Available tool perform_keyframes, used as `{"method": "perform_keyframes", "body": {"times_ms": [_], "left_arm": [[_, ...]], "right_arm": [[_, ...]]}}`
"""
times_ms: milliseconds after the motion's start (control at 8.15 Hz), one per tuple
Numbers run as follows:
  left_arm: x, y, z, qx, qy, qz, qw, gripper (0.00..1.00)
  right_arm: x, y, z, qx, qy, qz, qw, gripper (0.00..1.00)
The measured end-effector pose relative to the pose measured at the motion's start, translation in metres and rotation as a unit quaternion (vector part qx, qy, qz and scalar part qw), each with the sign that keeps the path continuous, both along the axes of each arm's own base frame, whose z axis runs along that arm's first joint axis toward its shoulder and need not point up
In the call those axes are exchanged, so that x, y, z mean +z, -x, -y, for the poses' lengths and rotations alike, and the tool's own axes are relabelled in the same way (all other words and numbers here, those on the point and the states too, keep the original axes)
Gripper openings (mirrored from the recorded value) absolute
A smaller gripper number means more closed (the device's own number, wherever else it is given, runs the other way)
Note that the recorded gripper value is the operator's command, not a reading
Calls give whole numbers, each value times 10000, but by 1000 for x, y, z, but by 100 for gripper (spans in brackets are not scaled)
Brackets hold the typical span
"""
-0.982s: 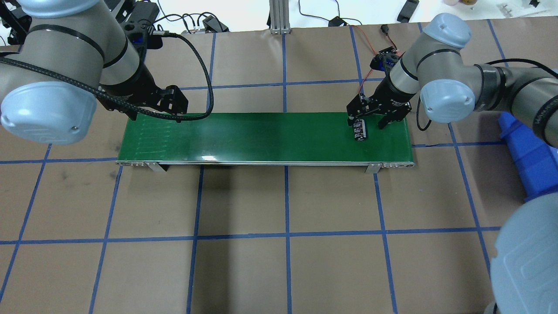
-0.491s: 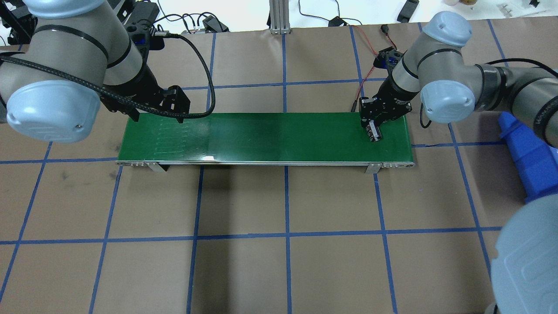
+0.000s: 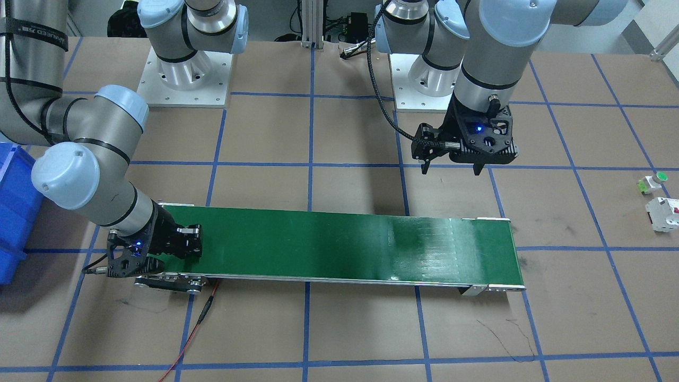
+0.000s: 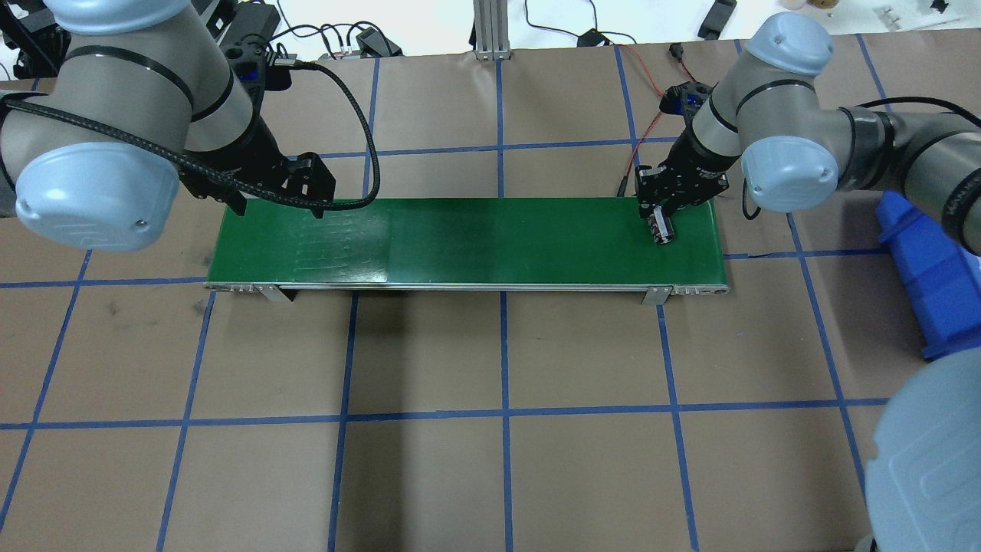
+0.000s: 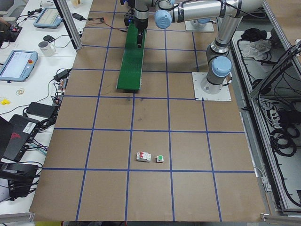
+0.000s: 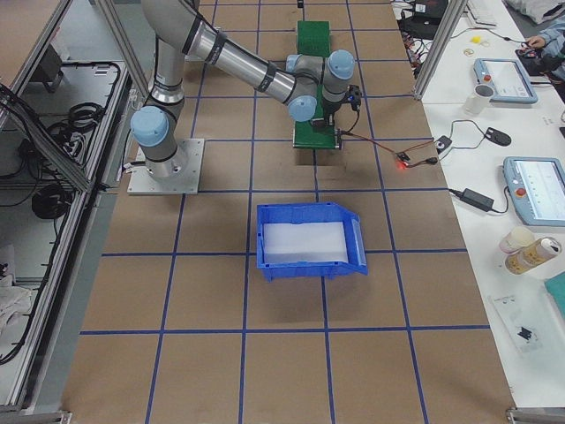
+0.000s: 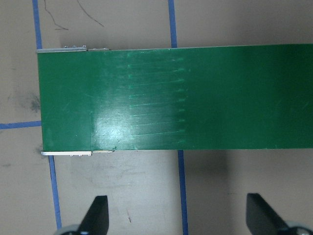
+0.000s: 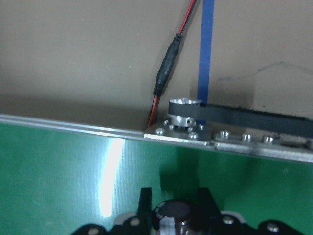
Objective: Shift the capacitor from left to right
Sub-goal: 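Lift the capacitor and place it into the blue bin with the right gripper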
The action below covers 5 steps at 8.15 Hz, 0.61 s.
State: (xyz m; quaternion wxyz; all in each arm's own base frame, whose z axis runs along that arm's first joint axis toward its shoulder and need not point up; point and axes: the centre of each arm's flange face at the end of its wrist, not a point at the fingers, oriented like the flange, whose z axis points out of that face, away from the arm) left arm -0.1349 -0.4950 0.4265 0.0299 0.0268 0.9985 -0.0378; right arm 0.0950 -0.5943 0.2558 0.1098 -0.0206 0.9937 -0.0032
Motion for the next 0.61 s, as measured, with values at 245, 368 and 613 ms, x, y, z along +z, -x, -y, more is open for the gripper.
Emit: {"method": "perform_keyframes", "body": {"times_ms": [245,368,613], "left_arm": [[0,0,0,2,8,-5,10000,100],[0,0,0,-7,9,-3,10000,100],[0,0,0,-24,8,2,10000,100]], "right_arm": [[33,9,21,-11,351,-309,9989,0],[54,21,32,-81,537,-485,9973,0],[87,80,38,-259,670,-719,9948,0]]}}
